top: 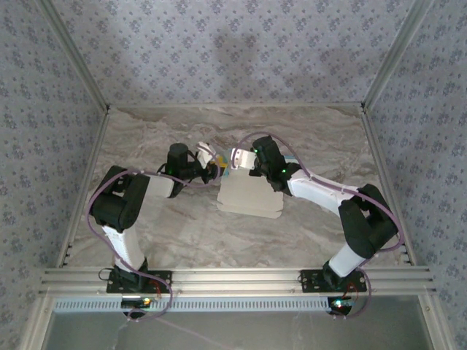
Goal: Fold the paper box
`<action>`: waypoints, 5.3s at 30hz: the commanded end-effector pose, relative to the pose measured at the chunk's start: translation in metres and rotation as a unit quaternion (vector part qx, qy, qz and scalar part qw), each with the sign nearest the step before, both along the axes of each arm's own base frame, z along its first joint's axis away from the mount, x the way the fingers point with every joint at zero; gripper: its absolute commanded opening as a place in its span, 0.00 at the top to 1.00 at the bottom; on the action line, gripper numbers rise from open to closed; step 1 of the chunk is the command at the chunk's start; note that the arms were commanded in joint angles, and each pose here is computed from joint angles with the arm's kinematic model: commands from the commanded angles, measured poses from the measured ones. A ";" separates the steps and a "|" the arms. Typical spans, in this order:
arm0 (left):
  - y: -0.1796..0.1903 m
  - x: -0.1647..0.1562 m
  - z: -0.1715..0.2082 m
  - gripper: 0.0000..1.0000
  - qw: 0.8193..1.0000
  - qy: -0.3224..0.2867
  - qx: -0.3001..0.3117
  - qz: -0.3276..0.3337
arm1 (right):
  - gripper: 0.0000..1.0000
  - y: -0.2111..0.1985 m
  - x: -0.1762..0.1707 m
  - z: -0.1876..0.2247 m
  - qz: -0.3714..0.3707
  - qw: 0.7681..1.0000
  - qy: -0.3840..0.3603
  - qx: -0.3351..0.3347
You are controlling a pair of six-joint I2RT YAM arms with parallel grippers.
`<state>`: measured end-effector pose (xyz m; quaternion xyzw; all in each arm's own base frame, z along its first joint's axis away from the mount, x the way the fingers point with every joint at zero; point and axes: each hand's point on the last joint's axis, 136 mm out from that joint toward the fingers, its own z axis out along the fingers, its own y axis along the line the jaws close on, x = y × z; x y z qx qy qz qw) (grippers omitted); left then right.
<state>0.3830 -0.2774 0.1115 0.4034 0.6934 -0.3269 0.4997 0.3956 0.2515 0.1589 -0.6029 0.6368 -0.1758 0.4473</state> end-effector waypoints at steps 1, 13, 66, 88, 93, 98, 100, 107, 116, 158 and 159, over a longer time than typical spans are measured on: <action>-0.009 -0.001 0.024 0.68 0.999 -0.037 -0.008 -0.035 | 1.00 0.009 -0.006 -0.007 0.017 1.000 0.019 -0.010; -0.017 -0.005 0.026 0.72 0.999 -0.031 -0.021 -0.037 | 1.00 0.021 -0.009 -0.013 0.017 1.000 0.010 -0.018; -0.003 0.028 0.020 0.54 0.992 -0.041 -0.067 0.100 | 1.00 0.025 -0.010 -0.007 0.008 1.000 0.011 -0.008; 0.019 0.021 0.029 0.50 0.994 0.024 -0.102 -0.014 | 1.00 0.016 0.000 0.004 -0.005 1.000 0.010 -0.005; 0.014 0.016 0.031 0.49 0.992 0.032 -0.105 -0.061 | 1.00 0.015 0.000 -0.004 -0.006 1.000 0.007 -0.011; 0.009 0.016 0.029 0.49 0.988 0.067 -0.097 -0.098 | 1.00 0.017 0.001 -0.008 -0.006 1.000 -0.012 -0.020; 0.010 0.016 0.029 0.50 0.988 0.070 -0.097 -0.098 | 1.00 0.017 0.002 -0.012 -0.007 0.999 -0.024 -0.031; 0.018 0.012 0.028 0.50 0.990 0.064 -0.091 -0.083 | 1.00 0.022 0.002 -0.021 -0.009 0.996 -0.064 -0.056; 0.027 0.007 0.021 0.50 0.994 0.063 -0.060 -0.067 | 1.00 0.024 0.002 -0.017 -0.011 0.995 -0.080 -0.058; 0.033 -0.005 0.007 0.60 0.994 0.074 0.017 -0.075 | 1.00 0.027 0.001 -0.024 -0.005 0.996 -0.060 -0.061; 0.035 -0.004 0.014 0.60 0.995 0.064 0.005 -0.072 | 1.00 0.026 0.001 -0.024 -0.006 0.996 -0.059 -0.061</action>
